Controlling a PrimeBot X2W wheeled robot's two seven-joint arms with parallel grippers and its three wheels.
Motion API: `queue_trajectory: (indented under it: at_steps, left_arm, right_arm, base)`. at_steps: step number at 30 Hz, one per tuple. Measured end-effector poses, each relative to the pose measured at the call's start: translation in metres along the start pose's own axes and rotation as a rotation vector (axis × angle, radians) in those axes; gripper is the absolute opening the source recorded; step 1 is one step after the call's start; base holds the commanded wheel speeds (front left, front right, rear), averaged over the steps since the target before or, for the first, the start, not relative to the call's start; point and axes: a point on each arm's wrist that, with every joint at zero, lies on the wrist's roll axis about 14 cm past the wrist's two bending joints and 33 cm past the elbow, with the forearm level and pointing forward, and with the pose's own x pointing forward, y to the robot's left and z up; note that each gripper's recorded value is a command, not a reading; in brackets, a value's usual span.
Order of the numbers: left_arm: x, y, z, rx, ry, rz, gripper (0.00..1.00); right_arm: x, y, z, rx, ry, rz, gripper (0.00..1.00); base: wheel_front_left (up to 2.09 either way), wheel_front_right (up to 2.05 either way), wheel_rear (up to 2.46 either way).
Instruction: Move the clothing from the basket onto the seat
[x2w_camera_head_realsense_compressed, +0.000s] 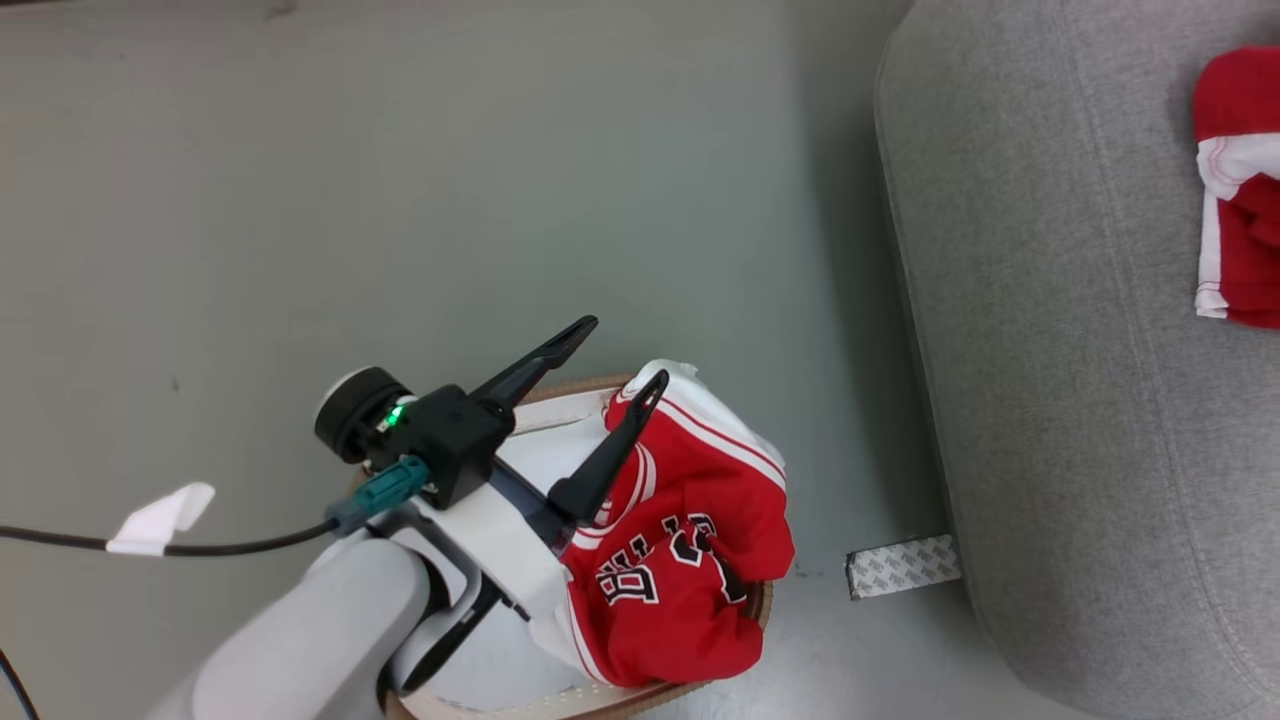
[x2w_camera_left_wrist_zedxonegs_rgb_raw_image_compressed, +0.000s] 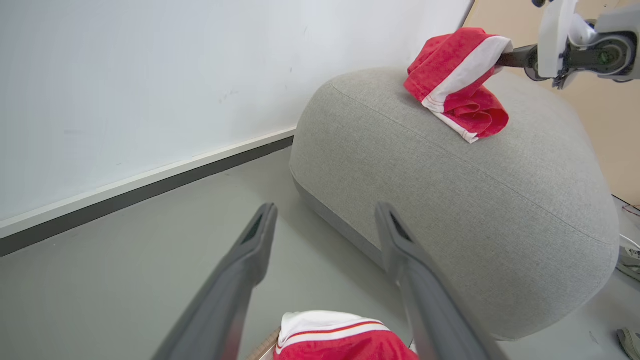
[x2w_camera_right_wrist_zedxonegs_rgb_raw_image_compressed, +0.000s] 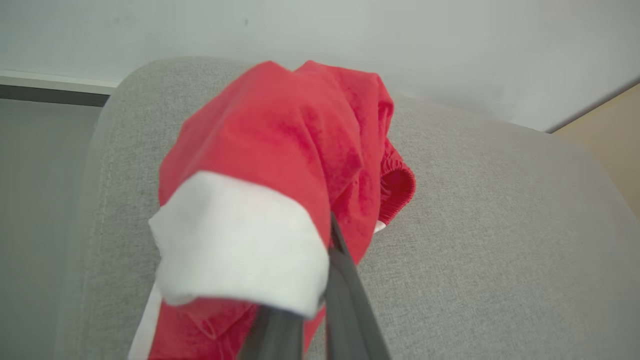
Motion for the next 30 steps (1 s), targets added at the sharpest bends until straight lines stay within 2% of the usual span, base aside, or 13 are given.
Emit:
queue_trajectory:
  at_steps: [1, 2, 11, 14, 17, 23, 30]
  left_arm:
    - [0.0, 0.0, 0.001, 0.004, -0.002, 0.001, 1.0]
    - [0.0, -0.002, 0.003, 0.007, -0.002, 0.001, 1.0]
    - [-0.007, -0.024, 0.029, 0.027, -0.037, 0.012, 1.0]
    - [-0.015, -0.028, 0.037, 0.03, -0.045, 0.039, 1.0]
    - [-0.022, -0.034, 0.049, 0.037, -0.062, 0.064, 1.0]
    - [-0.036, -0.039, 0.087, 0.073, -0.144, 0.153, 1.0]
    - [-0.079, -0.016, 0.128, 0.106, -0.239, 0.32, 1.0]
  right_arm:
    - [-0.002, 0.0, 0.0, -0.001, 0.003, 0.002, 0.5]
    - [-0.004, 0.001, -0.002, -0.003, 0.015, 0.005, 1.0]
    - [-0.04, -0.002, -0.01, -0.059, 0.089, 0.049, 1.0]
    - [-0.058, -0.013, 0.006, -0.097, 0.055, 0.059, 1.0]
    - [-0.079, -0.022, 0.04, -0.12, -0.069, 0.072, 1.0]
    - [-0.131, -0.017, 0.095, -0.087, -0.319, 0.158, 1.0]
    - [-0.194, -0.007, 0.158, 0.016, -0.642, 0.238, 1.0]
  base:
    - [0.0, 0.0, 0.0]
    - [0.0, 0.0, 0.0]
    - [0.0, 0.0, 0.0]
    - [0.0, 0.0, 0.0]
    - [0.0, 0.0, 0.0]
    - [0.0, 0.0, 0.0]
    - [0.0, 0.0, 0.0]
